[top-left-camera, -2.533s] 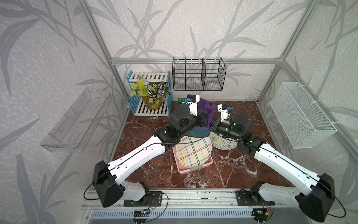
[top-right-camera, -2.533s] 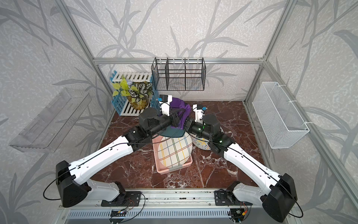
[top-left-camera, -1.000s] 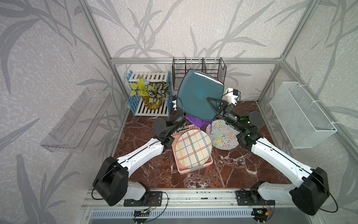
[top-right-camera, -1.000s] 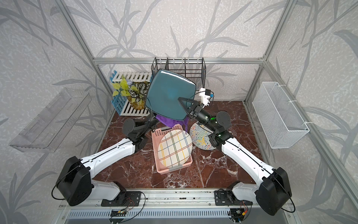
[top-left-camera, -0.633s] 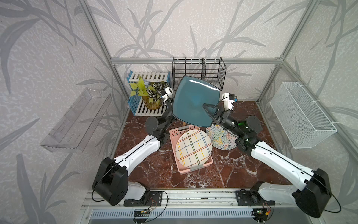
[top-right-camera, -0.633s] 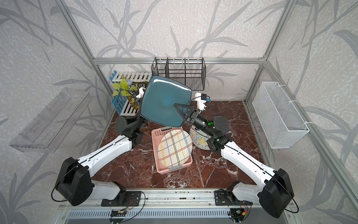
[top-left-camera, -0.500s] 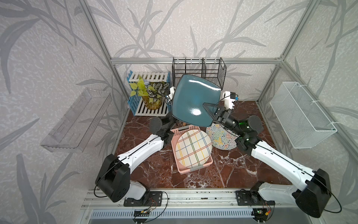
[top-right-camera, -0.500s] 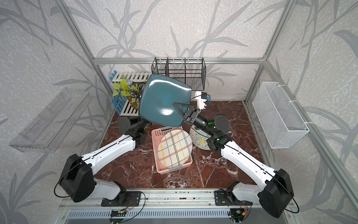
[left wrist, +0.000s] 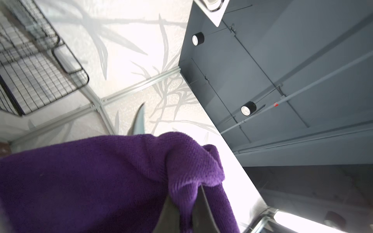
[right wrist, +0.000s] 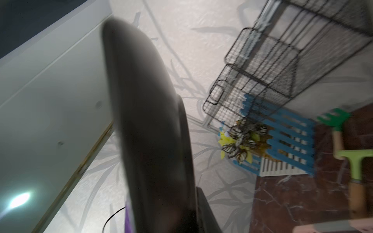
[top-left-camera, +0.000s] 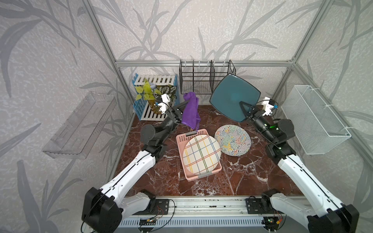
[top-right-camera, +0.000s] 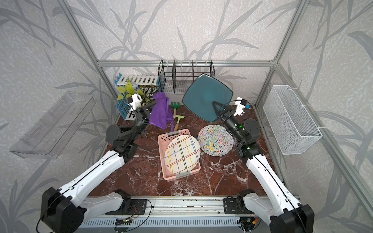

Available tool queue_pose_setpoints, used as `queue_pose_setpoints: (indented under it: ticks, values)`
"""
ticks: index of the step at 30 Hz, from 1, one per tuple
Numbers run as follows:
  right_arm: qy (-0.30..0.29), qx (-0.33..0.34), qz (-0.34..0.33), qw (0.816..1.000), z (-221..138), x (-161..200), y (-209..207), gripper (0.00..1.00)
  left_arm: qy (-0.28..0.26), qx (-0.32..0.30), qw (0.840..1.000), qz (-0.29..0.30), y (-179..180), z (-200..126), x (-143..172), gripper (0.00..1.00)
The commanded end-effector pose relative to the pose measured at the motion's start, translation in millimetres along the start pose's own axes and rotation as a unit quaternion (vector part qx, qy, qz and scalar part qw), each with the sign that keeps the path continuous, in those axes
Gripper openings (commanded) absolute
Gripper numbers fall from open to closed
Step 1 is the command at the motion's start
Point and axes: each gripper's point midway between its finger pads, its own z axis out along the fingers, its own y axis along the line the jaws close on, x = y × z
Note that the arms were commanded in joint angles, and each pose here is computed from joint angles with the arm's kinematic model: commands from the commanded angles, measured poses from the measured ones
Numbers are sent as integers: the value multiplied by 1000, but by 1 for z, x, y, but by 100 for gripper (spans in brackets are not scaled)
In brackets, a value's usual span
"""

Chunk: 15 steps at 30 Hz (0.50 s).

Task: Wipe the wet plate dry
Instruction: Wipe the plate with towel, then place the plate on the plate.

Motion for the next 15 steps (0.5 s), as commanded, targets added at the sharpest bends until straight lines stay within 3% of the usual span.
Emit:
queue_pose_setpoints:
  ticks: [1,3,7,15]
  values:
    - [-78,107,-63,989,-47,-22,-24,0,24,-111,988,106,42,-15,-1,0]
    - [-100,171,-67,978,-71,-27,-52,0,25,-143,982,123,56,-22,-4,0]
    - [-115,234,-43,964,-94,-31,-99,0,31,-159,980,120,71,-28,-1,0]
    - [-47,265,-26,963,-68,-21,-162,0,44,-167,980,101,83,-32,7,0]
